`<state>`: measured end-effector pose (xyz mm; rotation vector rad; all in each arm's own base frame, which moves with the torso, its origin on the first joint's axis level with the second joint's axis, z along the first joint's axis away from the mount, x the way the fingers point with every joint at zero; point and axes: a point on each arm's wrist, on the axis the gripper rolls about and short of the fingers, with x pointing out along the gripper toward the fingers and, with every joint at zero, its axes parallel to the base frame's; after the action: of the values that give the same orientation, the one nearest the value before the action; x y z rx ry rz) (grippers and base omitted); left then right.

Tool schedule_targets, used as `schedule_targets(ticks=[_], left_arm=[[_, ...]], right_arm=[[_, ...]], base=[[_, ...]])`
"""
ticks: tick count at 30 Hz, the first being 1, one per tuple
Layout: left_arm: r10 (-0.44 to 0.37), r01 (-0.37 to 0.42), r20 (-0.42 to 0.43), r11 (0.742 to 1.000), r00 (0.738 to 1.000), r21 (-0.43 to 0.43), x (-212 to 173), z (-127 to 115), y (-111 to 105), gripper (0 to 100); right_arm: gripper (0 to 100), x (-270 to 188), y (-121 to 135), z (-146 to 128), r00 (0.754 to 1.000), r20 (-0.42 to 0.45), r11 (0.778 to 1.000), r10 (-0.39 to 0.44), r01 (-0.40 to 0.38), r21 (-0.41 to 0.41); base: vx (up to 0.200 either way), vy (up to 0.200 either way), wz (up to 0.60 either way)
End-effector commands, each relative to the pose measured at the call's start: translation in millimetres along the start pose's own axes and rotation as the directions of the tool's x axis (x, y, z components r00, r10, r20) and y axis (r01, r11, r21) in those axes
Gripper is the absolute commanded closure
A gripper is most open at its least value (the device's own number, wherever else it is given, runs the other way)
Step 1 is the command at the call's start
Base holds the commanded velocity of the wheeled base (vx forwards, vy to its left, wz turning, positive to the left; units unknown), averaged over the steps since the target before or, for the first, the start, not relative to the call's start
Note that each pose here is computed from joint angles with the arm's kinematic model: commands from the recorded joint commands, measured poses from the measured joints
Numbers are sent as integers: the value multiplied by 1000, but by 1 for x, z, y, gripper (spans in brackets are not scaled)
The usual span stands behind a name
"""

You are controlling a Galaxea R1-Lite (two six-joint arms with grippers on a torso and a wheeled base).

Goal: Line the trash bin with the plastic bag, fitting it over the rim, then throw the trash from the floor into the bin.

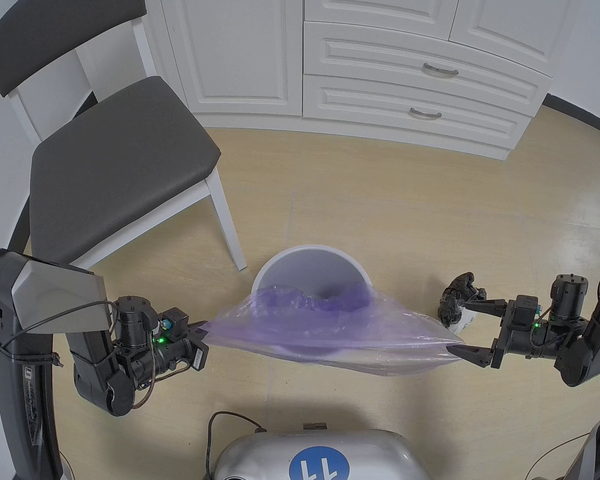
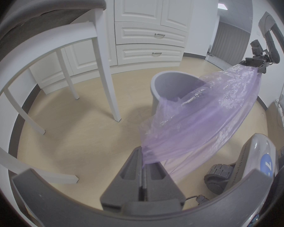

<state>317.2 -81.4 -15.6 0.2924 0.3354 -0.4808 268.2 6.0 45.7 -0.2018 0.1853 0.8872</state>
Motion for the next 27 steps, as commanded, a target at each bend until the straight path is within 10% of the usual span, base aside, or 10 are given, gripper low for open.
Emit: schedule_targets(ticks=[1,18,24,27], left_arm=[[5,-5,-12,1000,1000,-4,3,-5,2,100],[17,-17,-4,1000,1000,-5,0,-1,6,100],[8,-9,38,1000,999,9,-11,16,1,100],[-3,2,73,1000,997,14,-18,28,-4,100]], right_arm=[[0,0,-4,-6,1000,-9,1000,-9,9,15],[0,6,1,11,1000,9,999,-29,29,-19],[0,24,18,23,977,-60,978,-203,199,-66],[0,50,46,33,926,-115,929,-360,345,-130]], base=[[0,0,0],[0,0,0],[0,0,0],[0,0,0]])
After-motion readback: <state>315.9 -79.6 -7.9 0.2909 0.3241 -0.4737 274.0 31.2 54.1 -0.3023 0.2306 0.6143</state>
